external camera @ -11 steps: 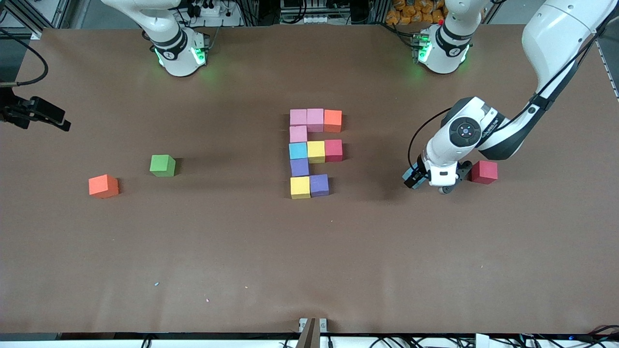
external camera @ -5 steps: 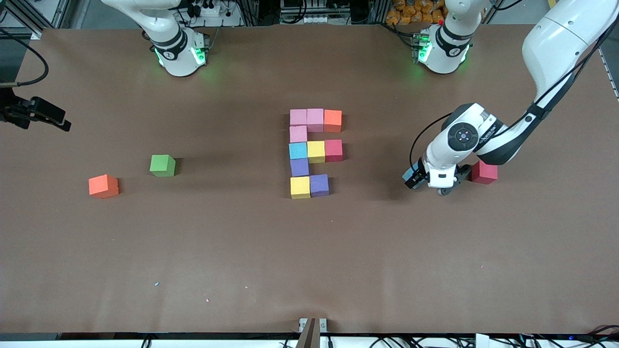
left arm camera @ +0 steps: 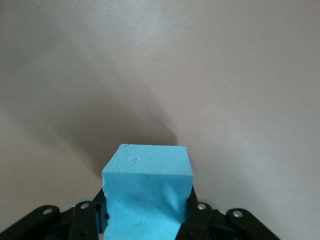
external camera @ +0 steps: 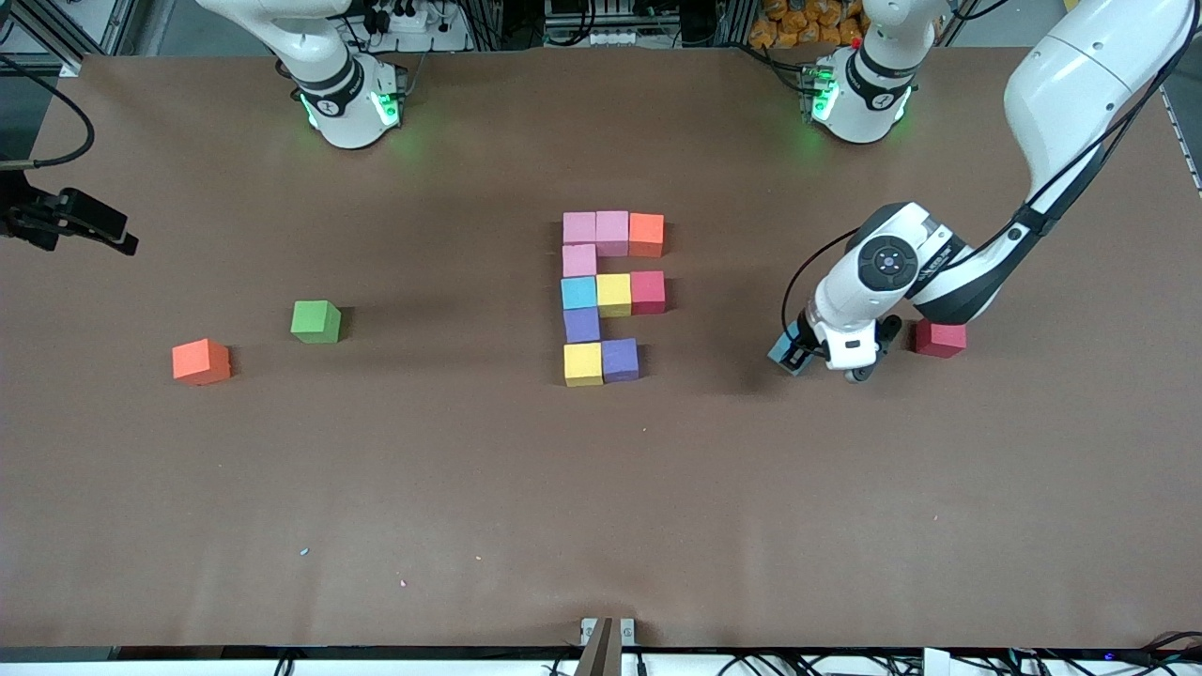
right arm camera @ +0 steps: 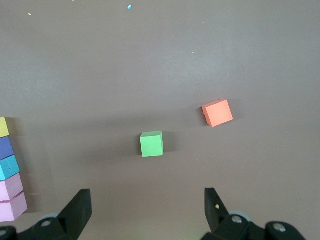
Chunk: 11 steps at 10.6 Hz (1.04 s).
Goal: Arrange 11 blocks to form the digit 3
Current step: 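Carry the cyan block with the left gripper beside the placed purple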
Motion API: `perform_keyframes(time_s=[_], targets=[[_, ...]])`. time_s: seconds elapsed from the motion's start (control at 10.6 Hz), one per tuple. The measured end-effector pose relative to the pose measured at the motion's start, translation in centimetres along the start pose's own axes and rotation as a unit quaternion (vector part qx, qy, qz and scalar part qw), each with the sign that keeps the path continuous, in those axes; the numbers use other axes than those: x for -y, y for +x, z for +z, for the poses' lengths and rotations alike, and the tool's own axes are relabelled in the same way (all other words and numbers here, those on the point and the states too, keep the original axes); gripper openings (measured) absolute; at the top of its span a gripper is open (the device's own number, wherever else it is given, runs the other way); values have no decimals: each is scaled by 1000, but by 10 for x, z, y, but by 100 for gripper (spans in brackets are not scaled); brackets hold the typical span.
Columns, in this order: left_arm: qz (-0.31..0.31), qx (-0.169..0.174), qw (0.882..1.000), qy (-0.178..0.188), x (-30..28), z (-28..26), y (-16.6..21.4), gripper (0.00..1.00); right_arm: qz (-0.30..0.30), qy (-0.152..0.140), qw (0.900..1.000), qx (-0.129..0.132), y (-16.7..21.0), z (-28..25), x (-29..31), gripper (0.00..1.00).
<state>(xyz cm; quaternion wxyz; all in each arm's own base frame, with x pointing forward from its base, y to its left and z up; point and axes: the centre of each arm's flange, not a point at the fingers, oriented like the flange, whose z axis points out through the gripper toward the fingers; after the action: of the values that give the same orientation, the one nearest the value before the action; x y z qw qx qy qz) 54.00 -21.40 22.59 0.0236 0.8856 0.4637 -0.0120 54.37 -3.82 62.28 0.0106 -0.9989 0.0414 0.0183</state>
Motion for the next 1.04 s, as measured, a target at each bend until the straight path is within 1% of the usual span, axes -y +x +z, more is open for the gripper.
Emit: perform_keyframes(time_s=[0.19, 0.28, 0.47, 0.57, 0.75, 1.04], targets=[[-48, 24, 998, -24, -34, -20, -12, 57, 0, 0, 1000, 0, 0, 0, 0, 100], [-73, 32, 996, -31, -50, -26, -17, 57, 0, 0, 1000, 0, 0, 0, 0, 100], [-129, 37, 990, -32, -79, -25, -33, 57, 0, 0, 1000, 0, 0, 0, 0, 100], [-163, 40, 985, -30, -91, -22, -44, 57, 0, 0, 1000, 0, 0, 0, 0, 100], [-225, 47, 973, -28, -110, -16, -71, 54, 0, 0, 1000, 0, 0, 0, 0, 100], [-286, 51, 957, -13, -116, -1, -108, 54, 1, 0, 1000, 0, 0, 0, -1, 100]])
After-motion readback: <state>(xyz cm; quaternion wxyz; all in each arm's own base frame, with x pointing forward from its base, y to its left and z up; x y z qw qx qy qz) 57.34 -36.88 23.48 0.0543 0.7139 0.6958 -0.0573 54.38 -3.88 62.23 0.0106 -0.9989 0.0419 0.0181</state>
